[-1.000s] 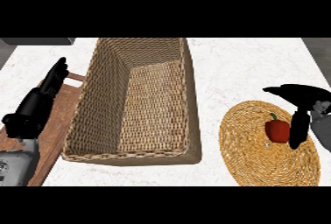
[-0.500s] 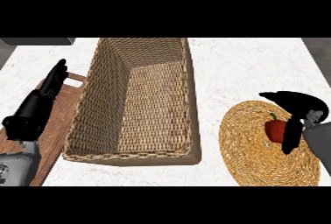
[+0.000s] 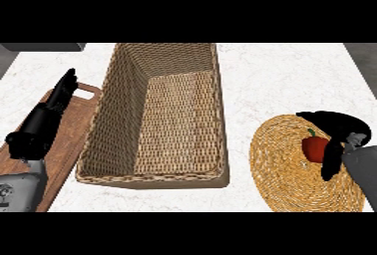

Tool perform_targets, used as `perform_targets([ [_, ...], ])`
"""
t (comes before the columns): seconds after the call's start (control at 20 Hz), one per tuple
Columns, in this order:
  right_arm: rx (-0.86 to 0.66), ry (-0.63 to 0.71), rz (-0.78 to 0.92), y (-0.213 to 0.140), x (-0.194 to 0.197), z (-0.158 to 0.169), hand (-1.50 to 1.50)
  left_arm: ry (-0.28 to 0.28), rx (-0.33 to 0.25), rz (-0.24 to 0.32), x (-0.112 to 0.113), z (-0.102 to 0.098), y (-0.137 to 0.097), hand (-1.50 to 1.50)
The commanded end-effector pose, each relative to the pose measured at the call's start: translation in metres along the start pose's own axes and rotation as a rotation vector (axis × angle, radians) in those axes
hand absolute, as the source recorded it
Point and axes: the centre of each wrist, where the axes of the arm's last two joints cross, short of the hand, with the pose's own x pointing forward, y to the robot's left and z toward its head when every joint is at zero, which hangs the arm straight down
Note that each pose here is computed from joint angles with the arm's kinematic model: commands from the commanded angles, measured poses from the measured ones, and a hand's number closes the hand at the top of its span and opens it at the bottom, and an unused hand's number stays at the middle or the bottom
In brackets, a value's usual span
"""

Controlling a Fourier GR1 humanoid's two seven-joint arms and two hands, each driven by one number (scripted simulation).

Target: Pick the bell pepper from the placemat and place it in the basket

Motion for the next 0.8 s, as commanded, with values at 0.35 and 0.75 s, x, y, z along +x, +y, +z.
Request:
perform_targets([
  [0.35,0.015,0.029,-0.011,0.027,-0.012,-0.021,-1.5,0.004,-0.003,-0.003,0.014,0.018,-0.009,0.0],
  [0.75,0.009,-0.01,-0.006,0.026,-0.028,-0.041,1.5,-0.009,0.0,0.001,-0.005,0.004,-0.001,0.0],
])
